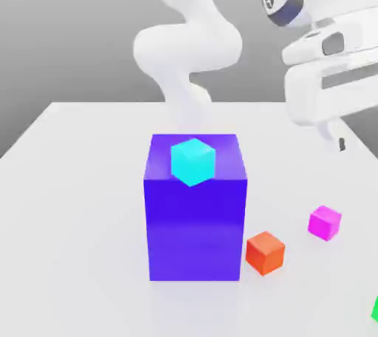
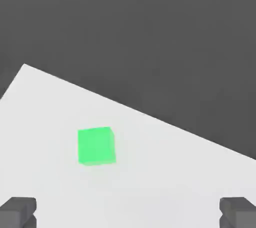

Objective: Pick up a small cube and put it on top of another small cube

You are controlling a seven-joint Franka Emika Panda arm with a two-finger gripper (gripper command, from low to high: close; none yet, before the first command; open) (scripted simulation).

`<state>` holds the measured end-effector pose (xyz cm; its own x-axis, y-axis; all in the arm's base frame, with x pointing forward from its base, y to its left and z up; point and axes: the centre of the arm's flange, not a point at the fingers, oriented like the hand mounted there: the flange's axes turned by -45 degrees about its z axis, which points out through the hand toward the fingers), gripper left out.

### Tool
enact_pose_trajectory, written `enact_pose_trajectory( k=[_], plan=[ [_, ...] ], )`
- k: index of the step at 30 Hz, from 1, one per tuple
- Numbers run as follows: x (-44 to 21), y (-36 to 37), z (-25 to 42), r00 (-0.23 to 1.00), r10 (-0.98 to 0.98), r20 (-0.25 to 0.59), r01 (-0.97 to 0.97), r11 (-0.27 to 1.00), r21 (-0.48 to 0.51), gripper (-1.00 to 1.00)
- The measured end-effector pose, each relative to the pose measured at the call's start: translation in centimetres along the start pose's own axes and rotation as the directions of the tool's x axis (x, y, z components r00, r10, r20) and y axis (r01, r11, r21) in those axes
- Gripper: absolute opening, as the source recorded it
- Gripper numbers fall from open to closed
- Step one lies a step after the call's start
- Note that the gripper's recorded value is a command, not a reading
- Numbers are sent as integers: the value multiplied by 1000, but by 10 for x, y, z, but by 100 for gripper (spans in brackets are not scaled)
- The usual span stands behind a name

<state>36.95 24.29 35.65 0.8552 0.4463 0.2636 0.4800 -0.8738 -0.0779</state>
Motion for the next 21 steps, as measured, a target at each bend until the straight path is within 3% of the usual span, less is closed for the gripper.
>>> enact_pose_trajectory(
  k=[10,17,18,21],
  plan=[
    [-121,-91,132,936,-246,252,254,967,0,0],
    [-147,-86,196,929,-251,273,263,965,-7,0],
    [-149,-85,202,929,-250,274,262,965,-6,-100],
    [-149,-85,202,929,-250,274,262,965,-6,-100]
  ],
)
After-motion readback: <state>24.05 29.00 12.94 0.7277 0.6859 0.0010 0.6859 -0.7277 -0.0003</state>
